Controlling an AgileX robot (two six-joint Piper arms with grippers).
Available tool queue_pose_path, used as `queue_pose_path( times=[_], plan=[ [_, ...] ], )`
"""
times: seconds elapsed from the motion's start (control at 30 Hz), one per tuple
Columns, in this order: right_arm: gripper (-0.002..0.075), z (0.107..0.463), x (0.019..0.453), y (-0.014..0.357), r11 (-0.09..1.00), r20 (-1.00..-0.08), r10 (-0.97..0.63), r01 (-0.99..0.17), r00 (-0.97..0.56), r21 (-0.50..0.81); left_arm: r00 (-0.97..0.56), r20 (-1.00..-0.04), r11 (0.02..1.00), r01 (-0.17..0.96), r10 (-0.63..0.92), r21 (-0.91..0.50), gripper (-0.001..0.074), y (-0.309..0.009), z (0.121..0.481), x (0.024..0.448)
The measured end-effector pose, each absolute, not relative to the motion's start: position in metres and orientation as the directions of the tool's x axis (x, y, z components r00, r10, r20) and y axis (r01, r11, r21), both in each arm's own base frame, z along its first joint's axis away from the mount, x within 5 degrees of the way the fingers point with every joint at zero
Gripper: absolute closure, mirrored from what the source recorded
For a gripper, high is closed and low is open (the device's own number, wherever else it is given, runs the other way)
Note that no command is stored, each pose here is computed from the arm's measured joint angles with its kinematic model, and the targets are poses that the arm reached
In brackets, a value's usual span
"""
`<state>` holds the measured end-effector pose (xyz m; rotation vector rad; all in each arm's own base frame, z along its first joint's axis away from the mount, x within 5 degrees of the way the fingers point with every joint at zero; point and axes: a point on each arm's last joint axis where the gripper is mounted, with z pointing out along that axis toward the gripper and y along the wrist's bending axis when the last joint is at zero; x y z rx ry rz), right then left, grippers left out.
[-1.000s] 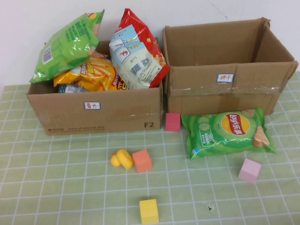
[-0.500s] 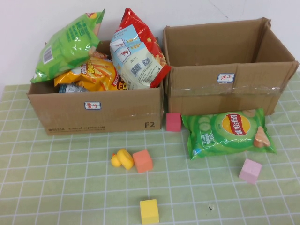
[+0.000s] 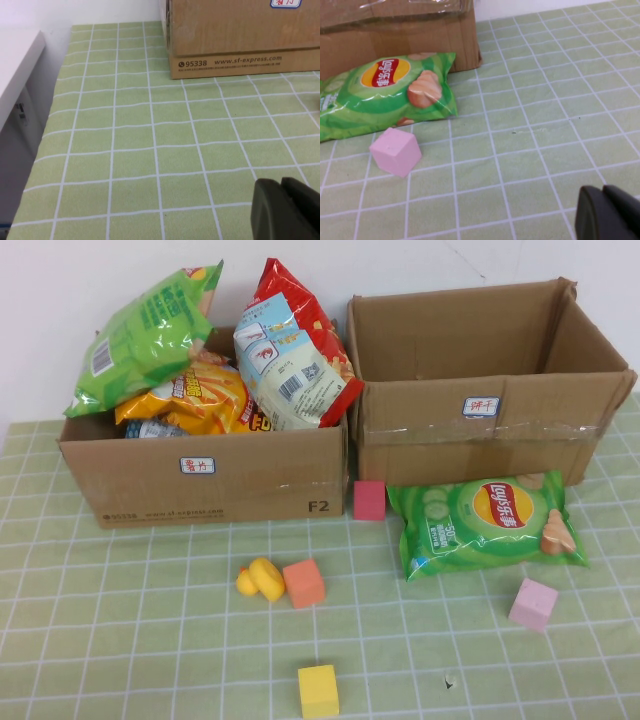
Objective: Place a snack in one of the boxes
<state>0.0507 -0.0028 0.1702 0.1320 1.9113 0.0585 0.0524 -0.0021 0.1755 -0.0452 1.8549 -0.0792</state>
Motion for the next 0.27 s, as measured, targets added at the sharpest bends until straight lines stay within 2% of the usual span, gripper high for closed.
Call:
queue_pose_path(
  times=[0.27],
  plan=[
    [0.0727, 0.1696, 0.0507, -0.0028, 0.993, -0.935, 0.118, 0.062, -0.334, 0.103, -0.282, -0.957, 0.997, 0.01, -0.072, -0.078, 0.0737, -0.0021, 0.1755, 0.0524]
  ],
)
